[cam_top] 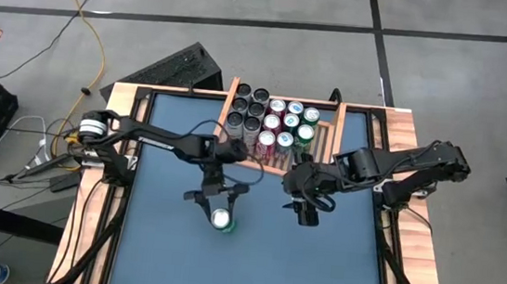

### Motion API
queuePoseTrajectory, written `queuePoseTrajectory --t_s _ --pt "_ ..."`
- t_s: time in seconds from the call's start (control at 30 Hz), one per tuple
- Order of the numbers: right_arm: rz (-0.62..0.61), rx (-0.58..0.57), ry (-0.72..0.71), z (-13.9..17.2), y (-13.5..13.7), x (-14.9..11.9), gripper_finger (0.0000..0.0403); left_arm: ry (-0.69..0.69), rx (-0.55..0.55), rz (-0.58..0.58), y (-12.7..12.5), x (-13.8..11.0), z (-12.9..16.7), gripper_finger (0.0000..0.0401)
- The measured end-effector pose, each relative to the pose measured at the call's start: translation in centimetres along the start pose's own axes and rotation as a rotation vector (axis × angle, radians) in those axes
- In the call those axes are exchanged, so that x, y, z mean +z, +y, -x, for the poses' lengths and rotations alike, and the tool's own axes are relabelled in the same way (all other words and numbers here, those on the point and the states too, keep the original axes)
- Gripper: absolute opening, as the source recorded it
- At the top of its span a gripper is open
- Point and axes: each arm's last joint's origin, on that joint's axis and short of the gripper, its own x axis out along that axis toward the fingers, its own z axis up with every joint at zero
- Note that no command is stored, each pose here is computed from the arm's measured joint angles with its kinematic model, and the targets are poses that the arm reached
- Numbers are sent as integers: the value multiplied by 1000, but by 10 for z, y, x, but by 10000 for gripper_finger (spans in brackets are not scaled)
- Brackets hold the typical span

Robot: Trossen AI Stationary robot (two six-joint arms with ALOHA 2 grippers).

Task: Place canned beverage on shelf
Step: Put the green soda can on the shelf aligned with the other green soda can

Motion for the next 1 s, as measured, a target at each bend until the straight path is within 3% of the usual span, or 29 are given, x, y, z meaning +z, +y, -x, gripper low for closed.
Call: queuePoseTrajectory --t_s 0.2,0.4,0.57,0.77,1.0 --pt "0 0 1 0 0 0 281 77 22 176 6 -23 -8 249" --pt "-3 -2 1 0 -1 0 281 62 14 196 6 -23 -9 249" --pt "-13 -1 1 0 -1 0 281 125 69 251 7 -16 -13 250" --pt "-21 3 3 0 2 0 281 144 66 217 5 -10 -22 252" --pt "-24 8 3 0 4 -1 281 196 101 271 5 -12 -23 316"
